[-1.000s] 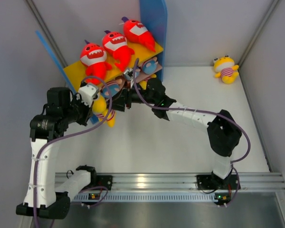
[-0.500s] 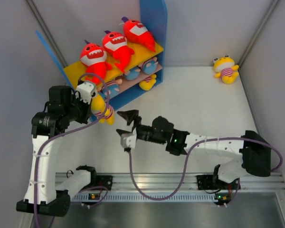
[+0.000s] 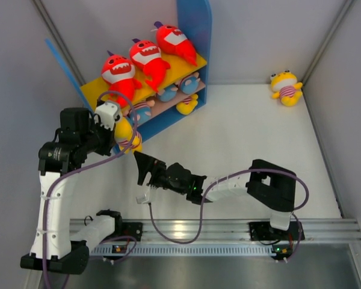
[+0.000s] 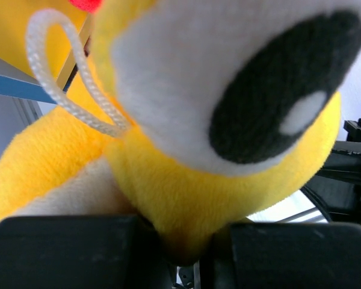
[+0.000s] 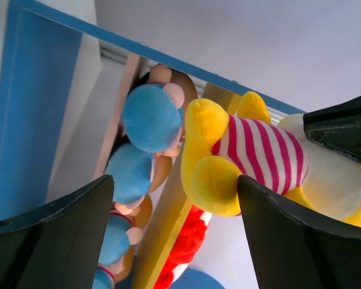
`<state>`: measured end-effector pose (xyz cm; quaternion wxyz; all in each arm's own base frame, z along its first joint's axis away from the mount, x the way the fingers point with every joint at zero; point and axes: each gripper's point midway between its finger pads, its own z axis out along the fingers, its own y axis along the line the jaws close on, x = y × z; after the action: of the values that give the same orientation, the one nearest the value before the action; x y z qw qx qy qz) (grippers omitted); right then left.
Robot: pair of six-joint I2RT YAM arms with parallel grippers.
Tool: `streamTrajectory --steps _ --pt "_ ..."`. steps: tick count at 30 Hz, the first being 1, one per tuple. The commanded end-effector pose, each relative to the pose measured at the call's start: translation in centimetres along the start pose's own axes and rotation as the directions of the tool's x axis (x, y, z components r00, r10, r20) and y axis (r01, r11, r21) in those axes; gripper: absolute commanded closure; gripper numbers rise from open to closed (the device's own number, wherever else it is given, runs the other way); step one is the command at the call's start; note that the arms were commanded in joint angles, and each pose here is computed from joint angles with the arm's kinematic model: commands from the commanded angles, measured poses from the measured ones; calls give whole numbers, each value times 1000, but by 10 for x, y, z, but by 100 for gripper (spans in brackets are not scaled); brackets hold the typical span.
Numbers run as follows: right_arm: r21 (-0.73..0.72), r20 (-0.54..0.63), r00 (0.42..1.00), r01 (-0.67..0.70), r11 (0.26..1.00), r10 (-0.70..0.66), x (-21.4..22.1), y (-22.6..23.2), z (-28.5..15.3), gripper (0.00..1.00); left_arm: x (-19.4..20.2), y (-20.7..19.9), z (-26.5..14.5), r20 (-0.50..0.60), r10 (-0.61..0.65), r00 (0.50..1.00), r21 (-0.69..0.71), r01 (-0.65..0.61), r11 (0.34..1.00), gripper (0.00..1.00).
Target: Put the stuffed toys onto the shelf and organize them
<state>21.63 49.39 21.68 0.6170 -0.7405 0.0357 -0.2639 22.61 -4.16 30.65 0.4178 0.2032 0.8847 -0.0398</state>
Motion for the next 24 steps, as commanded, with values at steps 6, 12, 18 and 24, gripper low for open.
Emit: streamTrajectory --steps 6,12,18,24 --pt "226 -248 955 222 948 -164 47 -79 5 16 -20 2 -10 96 23 995 -14 -21 1000 100" --pt "223 -252 952 230 947 -171 56 -85 11 24 -19 2 -13 103 38 994 -19 -36 999 100" --pt "283 -285 948 227 932 -144 69 -108 9 79 -19 3 -14 106 48 993 -26 -46 999 100" --pt "280 -296 950 182 943 -96 77 -114 -3 100 -20 0 -17 116 51 992 -12 -50 999 100"
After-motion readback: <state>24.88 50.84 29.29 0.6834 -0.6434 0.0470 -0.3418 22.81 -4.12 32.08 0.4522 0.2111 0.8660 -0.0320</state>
